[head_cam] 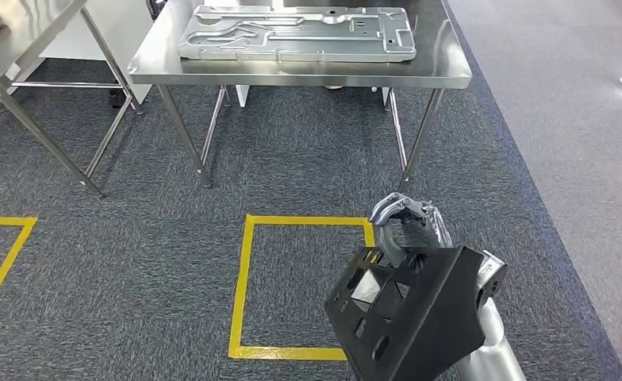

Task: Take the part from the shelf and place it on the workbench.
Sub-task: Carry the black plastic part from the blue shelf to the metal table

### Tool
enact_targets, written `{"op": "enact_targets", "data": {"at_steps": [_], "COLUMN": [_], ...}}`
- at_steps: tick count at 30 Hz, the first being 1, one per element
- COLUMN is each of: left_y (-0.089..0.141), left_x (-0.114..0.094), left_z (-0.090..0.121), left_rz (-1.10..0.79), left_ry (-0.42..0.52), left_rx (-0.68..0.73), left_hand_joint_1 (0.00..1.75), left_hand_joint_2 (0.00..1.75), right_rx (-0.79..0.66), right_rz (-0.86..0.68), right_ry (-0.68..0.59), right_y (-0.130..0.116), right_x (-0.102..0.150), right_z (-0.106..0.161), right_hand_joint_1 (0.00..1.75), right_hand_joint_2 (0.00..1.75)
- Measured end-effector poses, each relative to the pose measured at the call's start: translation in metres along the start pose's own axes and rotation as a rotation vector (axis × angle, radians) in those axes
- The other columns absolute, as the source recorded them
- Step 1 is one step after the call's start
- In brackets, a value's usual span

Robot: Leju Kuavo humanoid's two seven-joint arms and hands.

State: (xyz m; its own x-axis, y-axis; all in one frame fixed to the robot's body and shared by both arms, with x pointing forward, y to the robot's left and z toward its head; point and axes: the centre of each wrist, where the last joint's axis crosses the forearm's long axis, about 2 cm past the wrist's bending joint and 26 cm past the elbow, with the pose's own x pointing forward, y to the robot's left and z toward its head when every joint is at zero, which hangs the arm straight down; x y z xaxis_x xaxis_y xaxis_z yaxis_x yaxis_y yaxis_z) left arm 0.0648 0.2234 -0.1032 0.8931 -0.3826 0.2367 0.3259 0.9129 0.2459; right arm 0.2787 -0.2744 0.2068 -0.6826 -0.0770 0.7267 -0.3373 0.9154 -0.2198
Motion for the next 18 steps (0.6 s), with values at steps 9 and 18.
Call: {"op": "enact_targets", "data": {"at_steps": [9,18], "left_y": [0.000,-0.002], "left_x": [-0.002,-0.003], "left_z": [0.000,0.001], "left_rz": [-0.008,-0.013], "left_ry": [-0.017,-0.020], "left_rx": [0.005,0.009], "left_hand_joint_1": [0.00,0.00], "left_hand_joint_2": [1.75,1.75], "right_rx": [-0.001,-0.002], "right_rz": [0.024,0.032], "right_ry": [0.019,0.017], "right_y": [0.005,0.007], "right_x": [0.002,0.004], "right_z": [0.010,0.014], "right_hand_joint_1": [1.75,1.75], "right_hand_joint_2": [1.75,1.75]}}
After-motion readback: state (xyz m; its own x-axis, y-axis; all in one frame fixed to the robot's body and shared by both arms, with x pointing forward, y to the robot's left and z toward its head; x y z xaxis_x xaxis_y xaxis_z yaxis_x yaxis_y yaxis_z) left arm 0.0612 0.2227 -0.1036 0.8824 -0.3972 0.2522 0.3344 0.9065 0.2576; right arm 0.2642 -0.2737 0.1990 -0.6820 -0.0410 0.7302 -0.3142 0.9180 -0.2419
